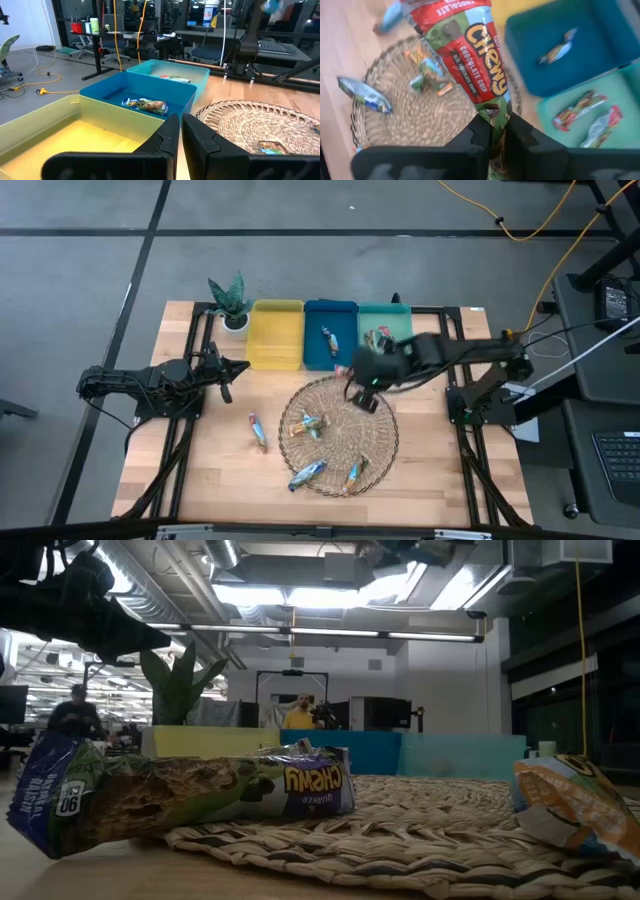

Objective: Pick and place Granola Bars by type
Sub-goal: Put the red granola bar into the green bin

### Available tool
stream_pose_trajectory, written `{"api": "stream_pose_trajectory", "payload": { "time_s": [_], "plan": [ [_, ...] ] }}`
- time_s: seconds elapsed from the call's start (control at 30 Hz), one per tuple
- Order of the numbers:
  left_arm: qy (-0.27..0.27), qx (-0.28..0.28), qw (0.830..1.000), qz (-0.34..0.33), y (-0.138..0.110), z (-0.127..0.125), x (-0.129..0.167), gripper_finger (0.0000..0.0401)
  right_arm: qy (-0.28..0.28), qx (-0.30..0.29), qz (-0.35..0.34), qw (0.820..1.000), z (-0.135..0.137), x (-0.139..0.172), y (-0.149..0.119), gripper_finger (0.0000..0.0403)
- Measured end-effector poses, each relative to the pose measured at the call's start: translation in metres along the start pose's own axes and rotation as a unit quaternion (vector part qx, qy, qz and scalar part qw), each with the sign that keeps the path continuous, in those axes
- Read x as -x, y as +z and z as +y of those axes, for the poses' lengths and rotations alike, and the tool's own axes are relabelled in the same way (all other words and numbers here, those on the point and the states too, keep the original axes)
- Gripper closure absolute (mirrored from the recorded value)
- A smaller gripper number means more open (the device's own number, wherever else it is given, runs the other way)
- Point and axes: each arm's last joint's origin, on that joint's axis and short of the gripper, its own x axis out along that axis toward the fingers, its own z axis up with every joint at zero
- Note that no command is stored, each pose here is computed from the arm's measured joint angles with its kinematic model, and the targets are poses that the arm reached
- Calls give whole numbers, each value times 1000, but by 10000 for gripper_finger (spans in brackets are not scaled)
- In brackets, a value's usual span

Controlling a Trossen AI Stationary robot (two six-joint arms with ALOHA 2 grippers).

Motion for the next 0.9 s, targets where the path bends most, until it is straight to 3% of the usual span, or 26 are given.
{"api": "stream_pose_trajectory", "payload": {
  "time_s": [0.4,0.9],
  "plan": [
    [0,0,1000,0,0,0,0,385,-24,22,-89,996,-77,51,6,367],
    [0,0,1000,0,0,0,0,385,-83,41,-99,991,-175,52,17,365]
  ]
}}
